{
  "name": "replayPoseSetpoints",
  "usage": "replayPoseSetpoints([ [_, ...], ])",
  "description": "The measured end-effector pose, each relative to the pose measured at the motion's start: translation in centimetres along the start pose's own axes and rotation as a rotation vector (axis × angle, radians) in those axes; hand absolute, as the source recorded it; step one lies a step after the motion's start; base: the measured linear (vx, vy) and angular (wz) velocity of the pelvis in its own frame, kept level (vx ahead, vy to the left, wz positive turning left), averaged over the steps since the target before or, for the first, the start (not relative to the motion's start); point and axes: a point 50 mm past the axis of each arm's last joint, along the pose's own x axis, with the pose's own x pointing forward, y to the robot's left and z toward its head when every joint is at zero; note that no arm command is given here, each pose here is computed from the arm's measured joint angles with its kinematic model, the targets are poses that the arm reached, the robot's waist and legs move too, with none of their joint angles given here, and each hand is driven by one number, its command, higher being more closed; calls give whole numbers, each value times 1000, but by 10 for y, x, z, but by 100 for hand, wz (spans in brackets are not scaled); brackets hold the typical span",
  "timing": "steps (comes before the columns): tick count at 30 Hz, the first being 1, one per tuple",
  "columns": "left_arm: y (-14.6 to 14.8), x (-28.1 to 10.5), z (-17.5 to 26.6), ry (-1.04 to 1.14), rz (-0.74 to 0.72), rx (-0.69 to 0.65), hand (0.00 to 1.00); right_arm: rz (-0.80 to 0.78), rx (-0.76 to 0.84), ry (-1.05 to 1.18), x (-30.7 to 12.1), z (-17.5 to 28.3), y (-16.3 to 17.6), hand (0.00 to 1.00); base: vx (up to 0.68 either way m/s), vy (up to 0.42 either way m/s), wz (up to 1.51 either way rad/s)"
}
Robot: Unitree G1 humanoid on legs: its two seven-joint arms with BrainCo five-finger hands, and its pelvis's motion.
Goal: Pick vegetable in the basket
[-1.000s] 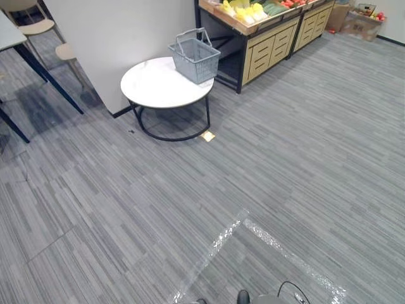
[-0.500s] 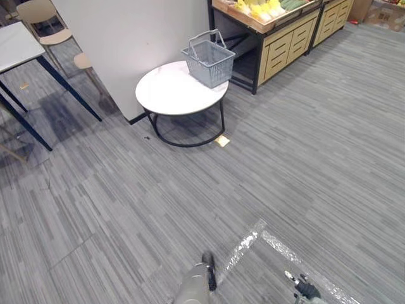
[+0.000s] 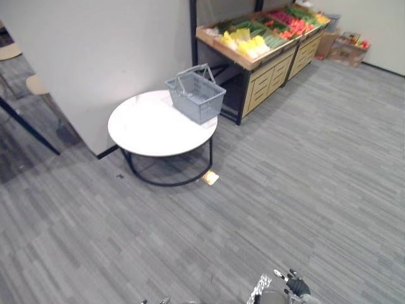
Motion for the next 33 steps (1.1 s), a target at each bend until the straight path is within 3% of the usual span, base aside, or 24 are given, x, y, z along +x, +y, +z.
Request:
replayPoseSetpoints([
  [7,-32,4,22,-53,-73,-23,0,-12,-9,-82,2,18,-5,0,386,-119,22],
  [15,-55,-2,7,-7,-91,-173,0,-15,-35,-105,3,28,-14,0,585,-414,11],
  [23,-50,1,24,-66,-90,-184,0,-50,-53,23,3,9,-24,0,581,-237,3],
  [29,-47,2,30,-95,-93,-157,0,-57,-65,10,4,13,-23,0,434,73,8],
  [33,-33,4,31,-97,-54,-161,0,13,-132,-4,7,15,-2,0,513,171,-17],
])
